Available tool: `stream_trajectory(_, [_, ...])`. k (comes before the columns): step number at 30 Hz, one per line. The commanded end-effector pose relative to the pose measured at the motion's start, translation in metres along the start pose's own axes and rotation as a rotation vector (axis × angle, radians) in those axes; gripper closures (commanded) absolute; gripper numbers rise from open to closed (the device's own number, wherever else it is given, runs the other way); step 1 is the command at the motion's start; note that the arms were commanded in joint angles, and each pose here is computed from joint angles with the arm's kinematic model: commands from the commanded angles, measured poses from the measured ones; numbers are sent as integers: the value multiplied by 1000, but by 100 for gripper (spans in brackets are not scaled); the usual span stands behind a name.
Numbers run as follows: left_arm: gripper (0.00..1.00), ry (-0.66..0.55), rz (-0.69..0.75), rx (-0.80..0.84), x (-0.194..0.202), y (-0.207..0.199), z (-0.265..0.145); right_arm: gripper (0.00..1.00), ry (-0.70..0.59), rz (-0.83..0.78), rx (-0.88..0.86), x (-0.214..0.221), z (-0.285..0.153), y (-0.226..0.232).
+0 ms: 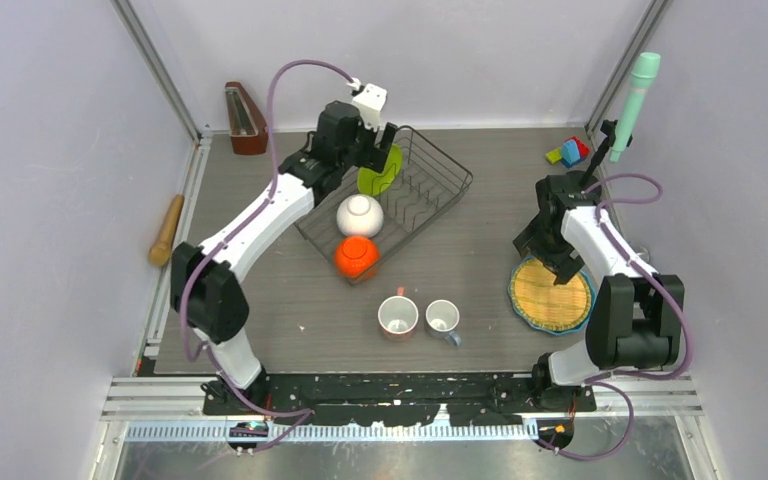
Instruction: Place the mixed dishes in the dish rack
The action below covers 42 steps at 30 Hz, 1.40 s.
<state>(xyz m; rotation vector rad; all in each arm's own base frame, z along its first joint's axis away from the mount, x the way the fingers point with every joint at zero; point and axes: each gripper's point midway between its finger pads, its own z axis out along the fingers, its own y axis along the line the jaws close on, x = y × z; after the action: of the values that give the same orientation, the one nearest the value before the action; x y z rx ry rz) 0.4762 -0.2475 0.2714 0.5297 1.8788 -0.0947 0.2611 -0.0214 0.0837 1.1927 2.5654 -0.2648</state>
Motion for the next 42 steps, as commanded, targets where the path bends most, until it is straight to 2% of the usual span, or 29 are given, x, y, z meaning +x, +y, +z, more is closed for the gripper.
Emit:
stream_trajectory(1, [16, -23, -270, 155, -10, -34, -40, 0, -50, 36, -23, -17, 11, 19])
stream_trajectory(5, [17, -31, -422, 303, -1, -66, -61, 5, -18, 38, -14, -17, 29, 32])
stream_trajectory(11, [18, 15, -435, 359, 20, -80, -80, 13, -21, 22, 41, -23, 47, 36])
stream_trajectory(13, [18, 22, -428, 354, 24, -79, -81, 24, -16, 19, 56, -22, 52, 37])
stream_trajectory(14, [18, 28, -425, 352, 27, -79, -80, 36, -15, 19, 59, -23, 53, 37])
stream_trajectory(15, [18, 30, -424, 352, 27, -79, -80, 41, -10, 19, 66, -22, 56, 36])
stream_trajectory(16, [18, 33, -424, 353, 28, -79, -79, 54, -10, 20, 71, -22, 57, 35])
stream_trajectory(17, [18, 34, -424, 354, 29, -80, -79, 73, -9, 23, 71, -22, 58, 35])
stream_trajectory(19, [18, 36, -423, 356, 29, -81, -77, 95, 6, 37, 62, -23, 58, 34])
stream_trajectory(21, [18, 39, -423, 361, 29, -82, -77, 99, 23, 51, 44, -23, 55, 35])
stream_trajectory(32, [19, 40, -457, 450, 26, -100, -74, 100, -23, 84, -56, -40, 1, 37])
stream_trajectory(37, [19, 12, -474, 558, 19, -137, -74, 100, -40, 132, -177, -49, -37, 48])
stream_trajectory(42, [19, -37, -459, 653, 16, -199, -72, 100, -50, 188, -270, -51, -62, 55])
